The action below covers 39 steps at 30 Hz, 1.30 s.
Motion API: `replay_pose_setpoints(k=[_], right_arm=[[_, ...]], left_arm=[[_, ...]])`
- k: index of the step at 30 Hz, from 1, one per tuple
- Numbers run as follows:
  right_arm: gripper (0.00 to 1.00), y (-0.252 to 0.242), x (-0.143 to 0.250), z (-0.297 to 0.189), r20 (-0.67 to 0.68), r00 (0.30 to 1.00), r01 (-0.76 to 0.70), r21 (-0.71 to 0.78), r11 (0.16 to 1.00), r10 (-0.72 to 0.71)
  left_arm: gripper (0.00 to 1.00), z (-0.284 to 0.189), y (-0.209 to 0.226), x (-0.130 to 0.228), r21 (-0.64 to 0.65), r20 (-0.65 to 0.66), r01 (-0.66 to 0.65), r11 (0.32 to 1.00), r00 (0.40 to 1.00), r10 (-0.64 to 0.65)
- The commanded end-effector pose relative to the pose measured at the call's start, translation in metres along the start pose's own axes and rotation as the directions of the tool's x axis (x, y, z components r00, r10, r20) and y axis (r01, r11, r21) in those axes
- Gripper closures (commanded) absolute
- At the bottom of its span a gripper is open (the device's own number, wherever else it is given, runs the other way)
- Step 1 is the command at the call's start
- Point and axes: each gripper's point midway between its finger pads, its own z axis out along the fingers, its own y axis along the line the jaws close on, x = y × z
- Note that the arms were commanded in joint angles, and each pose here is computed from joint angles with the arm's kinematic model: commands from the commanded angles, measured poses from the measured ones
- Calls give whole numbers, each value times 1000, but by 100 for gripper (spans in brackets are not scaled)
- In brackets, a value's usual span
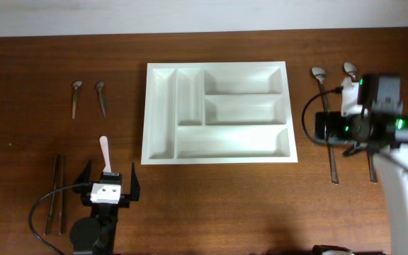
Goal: Pack container
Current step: 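Move the right gripper over the left silver fork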
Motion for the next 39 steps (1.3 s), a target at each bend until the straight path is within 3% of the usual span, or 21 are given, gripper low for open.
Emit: replay_pose_setpoints(k=[1,7,18,29,39], right_arm=[[1,-26,-24,-5,-72,990,121,6,993,-120],[1,-54,-25,16,-234,966,102,-28,994,-106],[1,-54,-35,43,-218,969,102,-68,992,-115],[1,-49,-8,89,-364,928,44,-110,993,-82],[1,-56,14,117,-415,906,32,-127,991,-82]], left_arm=[[1,0,2,2,-13,1,-1,1000,1000,1],[1,0,2,2,-13,1,-1,1000,1000,1],[1,0,2,2,-13,1,-1,1000,1000,1],[1,0,2,2,-13,1,-1,1000,1000,1],[1,0,2,2,-13,1,-1,1000,1000,1]])
